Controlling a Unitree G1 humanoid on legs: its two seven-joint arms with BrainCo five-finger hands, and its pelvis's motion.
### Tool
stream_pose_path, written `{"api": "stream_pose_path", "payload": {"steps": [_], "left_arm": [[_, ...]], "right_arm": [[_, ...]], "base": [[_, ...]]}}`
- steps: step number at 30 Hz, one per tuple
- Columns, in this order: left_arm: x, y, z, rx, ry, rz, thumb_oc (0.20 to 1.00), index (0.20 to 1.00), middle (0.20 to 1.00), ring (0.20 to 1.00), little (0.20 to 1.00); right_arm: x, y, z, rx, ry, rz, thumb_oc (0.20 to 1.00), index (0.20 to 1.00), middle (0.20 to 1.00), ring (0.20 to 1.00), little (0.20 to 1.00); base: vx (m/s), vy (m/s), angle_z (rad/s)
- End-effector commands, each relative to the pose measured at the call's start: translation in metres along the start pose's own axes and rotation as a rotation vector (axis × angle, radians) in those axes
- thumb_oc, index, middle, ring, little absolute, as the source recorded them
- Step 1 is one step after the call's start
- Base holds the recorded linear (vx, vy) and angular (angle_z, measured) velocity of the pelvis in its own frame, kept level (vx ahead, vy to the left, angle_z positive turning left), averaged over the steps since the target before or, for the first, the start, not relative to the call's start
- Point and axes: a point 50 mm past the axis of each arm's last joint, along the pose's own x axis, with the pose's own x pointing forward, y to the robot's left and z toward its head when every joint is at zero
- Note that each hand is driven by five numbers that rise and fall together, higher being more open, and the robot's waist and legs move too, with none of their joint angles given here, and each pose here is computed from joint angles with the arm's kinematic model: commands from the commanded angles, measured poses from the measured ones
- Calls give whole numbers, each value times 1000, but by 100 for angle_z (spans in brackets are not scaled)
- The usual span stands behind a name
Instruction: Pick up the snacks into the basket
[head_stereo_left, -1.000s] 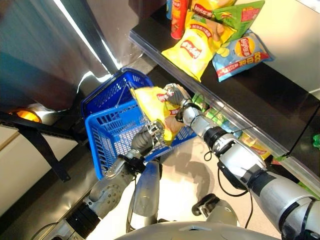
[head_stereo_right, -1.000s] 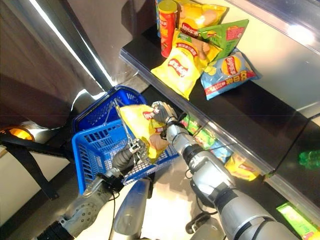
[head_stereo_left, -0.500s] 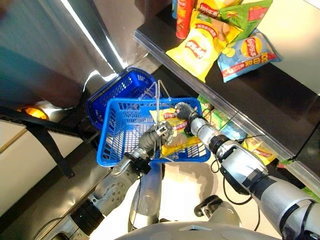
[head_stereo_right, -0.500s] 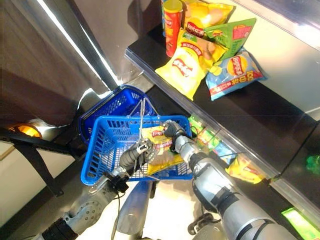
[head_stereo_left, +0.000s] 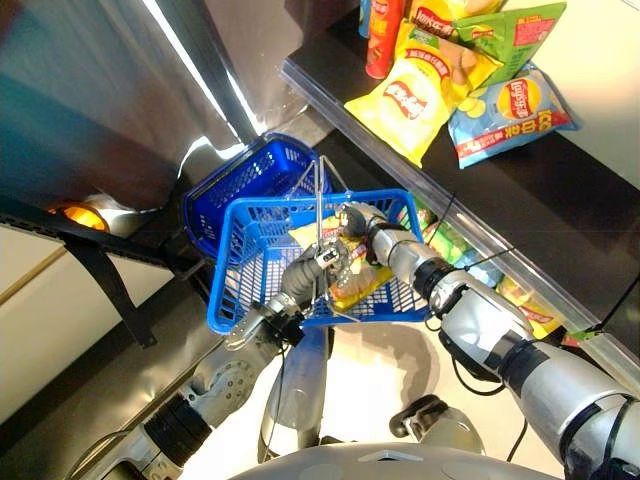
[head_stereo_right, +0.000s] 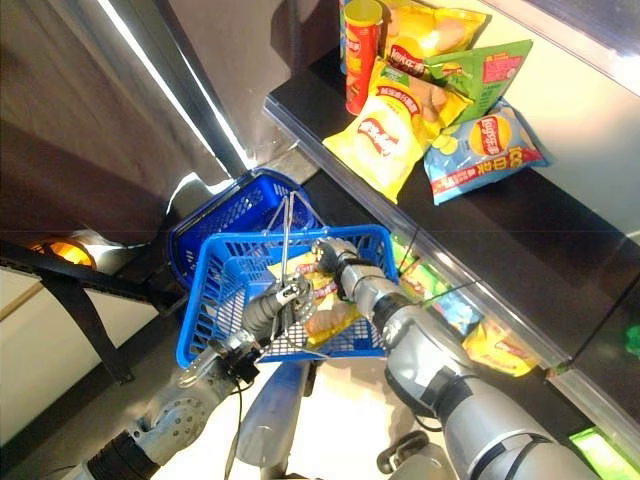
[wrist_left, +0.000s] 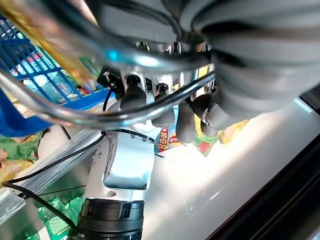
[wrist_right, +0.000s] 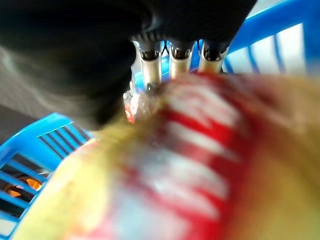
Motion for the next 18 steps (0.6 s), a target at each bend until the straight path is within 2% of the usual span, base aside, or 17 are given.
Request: {"api": "stream_pose_path", "payload": {"steps": [1,18], "left_arm": [[15,-67,46,17,-219,-371,200,200,200,200,200],[4,-42,53,75,-259,-206,200,200,200,200,200]], "right_arm": [[9,-28,35,-28,-103,-66,1000,1000,1000,1000,1000],[7,-62,41,239,-164,-174,1000,1000,1000,1000,1000]], "base": [[0,0,0],[-1,1,-1]]}}
